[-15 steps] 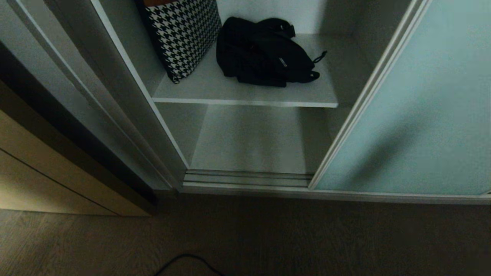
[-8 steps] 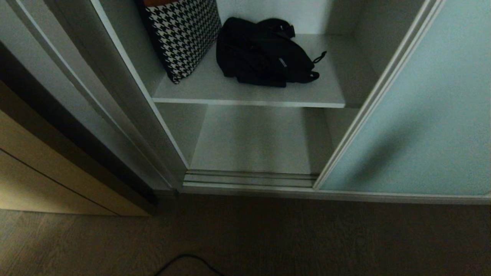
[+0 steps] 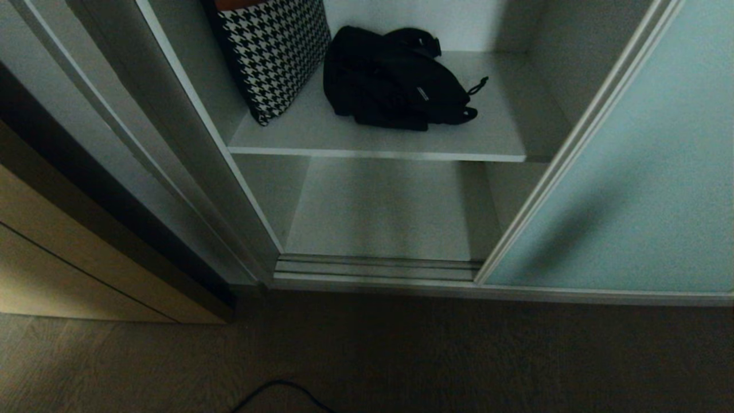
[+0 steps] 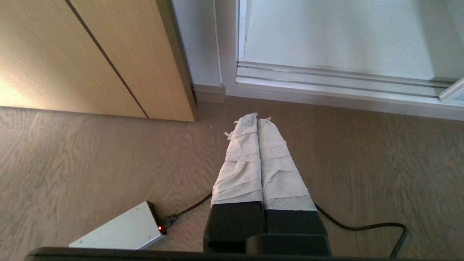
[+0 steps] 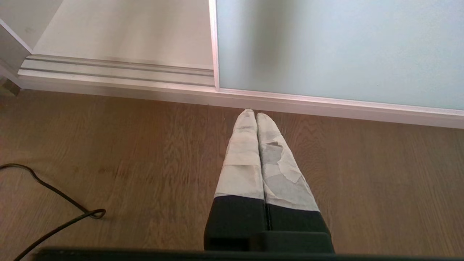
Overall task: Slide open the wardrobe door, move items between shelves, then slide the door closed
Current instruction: Open the door
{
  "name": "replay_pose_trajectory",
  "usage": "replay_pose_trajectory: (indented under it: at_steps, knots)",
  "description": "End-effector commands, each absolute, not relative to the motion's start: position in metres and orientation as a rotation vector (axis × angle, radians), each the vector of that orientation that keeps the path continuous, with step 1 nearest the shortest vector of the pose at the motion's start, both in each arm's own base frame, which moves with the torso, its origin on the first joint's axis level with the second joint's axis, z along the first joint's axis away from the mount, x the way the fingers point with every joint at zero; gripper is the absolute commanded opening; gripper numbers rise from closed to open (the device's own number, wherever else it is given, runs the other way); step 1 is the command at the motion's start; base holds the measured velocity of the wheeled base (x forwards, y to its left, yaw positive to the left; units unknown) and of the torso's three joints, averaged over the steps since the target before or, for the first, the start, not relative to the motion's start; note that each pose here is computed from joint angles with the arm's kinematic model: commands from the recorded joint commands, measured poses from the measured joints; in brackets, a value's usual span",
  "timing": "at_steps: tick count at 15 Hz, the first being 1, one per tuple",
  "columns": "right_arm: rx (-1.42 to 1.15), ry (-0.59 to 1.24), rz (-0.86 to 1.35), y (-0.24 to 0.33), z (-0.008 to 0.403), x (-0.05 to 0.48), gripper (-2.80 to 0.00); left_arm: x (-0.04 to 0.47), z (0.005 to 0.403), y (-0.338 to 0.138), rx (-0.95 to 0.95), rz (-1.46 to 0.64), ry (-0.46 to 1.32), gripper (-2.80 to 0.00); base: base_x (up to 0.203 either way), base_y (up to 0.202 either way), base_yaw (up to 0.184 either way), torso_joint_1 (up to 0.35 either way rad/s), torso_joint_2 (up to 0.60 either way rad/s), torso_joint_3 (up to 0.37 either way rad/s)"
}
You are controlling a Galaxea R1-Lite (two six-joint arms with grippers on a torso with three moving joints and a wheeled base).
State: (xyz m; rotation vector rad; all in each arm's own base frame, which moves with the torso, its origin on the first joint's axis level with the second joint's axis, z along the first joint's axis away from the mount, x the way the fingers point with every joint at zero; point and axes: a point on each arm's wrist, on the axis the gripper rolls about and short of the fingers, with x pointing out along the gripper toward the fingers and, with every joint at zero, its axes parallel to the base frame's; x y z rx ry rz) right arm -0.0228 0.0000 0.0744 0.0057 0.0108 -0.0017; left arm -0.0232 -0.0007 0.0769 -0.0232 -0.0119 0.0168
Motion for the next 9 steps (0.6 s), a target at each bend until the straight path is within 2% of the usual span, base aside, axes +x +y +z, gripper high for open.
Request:
replay_pose_trajectory:
  at_steps: [1,9]
  knots:
    - [0.006,0.012,-0.002,0.0000,0.0744,-0.0227,-2.80,-0.0226,0.0763,-0.0007,-0.022,0.017,-0.005,-2.80,0.000,0.000,0.000,0.000,0.00,0.000]
    - [0.006,0.011,-0.002,0.0000,0.0744,-0.0228,-2.80,-0.0225,0.0761,-0.0007,-0.020,0.017,-0.005,-2.80,0.000,0.000,0.000,0.000,0.00,0.000]
